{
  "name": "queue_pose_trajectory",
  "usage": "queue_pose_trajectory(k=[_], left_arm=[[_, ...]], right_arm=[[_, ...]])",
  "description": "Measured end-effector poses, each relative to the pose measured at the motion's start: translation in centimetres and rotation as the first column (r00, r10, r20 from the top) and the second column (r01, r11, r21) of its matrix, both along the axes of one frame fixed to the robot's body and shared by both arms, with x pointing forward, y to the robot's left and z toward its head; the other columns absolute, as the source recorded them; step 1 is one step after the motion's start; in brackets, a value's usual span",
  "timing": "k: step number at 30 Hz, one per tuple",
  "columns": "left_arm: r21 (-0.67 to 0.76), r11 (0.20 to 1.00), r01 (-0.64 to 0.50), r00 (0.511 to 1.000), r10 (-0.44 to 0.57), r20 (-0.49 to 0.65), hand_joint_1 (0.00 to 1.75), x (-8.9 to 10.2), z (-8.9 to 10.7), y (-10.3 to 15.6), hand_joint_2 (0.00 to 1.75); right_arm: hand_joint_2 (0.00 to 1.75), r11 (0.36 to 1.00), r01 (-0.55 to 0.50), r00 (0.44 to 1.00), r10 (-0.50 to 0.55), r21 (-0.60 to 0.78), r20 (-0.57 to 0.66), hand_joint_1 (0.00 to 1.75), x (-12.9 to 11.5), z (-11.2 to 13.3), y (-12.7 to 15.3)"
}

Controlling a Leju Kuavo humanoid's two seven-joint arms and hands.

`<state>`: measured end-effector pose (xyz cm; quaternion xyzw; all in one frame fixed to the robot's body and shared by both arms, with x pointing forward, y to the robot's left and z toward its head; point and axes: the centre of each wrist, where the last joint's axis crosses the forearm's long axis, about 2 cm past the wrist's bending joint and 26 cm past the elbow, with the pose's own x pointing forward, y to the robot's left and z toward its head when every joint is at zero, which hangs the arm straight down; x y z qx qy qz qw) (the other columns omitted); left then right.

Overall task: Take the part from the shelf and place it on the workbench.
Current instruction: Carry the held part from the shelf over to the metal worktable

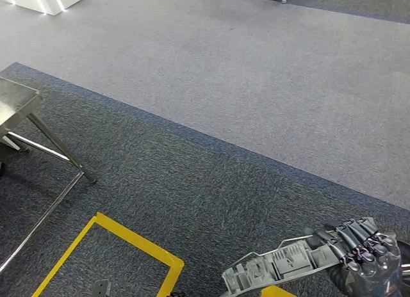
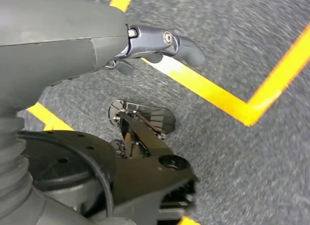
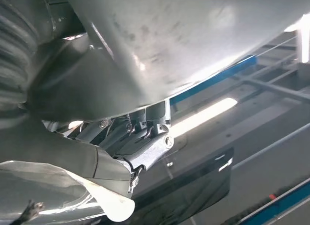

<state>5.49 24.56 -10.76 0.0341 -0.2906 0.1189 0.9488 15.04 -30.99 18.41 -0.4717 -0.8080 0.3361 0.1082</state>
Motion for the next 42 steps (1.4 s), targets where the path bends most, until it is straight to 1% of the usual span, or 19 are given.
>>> queue_pose_trajectory(k=[11,15,23,27,31,42], left_arm=[[0.009,1.0,-0.002,1.0,0.002,-0.004,0.0,-0.1,0.0,0.1,1.75],[0.007,1.0,-0.003,1.0,0.002,0.001,0.0,0.4,0.0,0.1,1.75],[0.018,1.0,-0.005,1.0,0.004,0.008,0.0,0.6,0.1,0.1,1.75],[0.021,1.0,-0.005,1.0,0.005,0.004,0.0,0.3,0.0,0.1,1.75],[0.019,1.0,-0.006,1.0,0.006,0.011,0.0,0.4,0.1,0.1,1.75],[0.013,1.0,-0.011,1.0,0.011,0.019,0.0,0.0,0.0,0.1,1.75]], right_arm=[[1.75,1.0,-0.012,1.0,0.012,-0.002,0.005,1.75,0.5,0.1,0.1],[1.75,1.0,-0.019,1.0,0.019,-0.004,0.005,1.75,0.8,0.0,0.0],[1.75,1.0,-0.019,1.0,0.019,-0.008,-0.01,1.75,1.2,-0.3,0.1],[1.75,1.0,-0.023,1.0,0.023,-0.008,-0.009,1.75,1.3,-0.3,0.2],[1.75,1.0,-0.028,1.0,0.028,-0.007,-0.014,1.75,1.3,-0.5,0.3],[1.75,1.0,-0.029,0.999,0.029,0.001,-0.016,1.75,1.4,-0.5,0.4]])
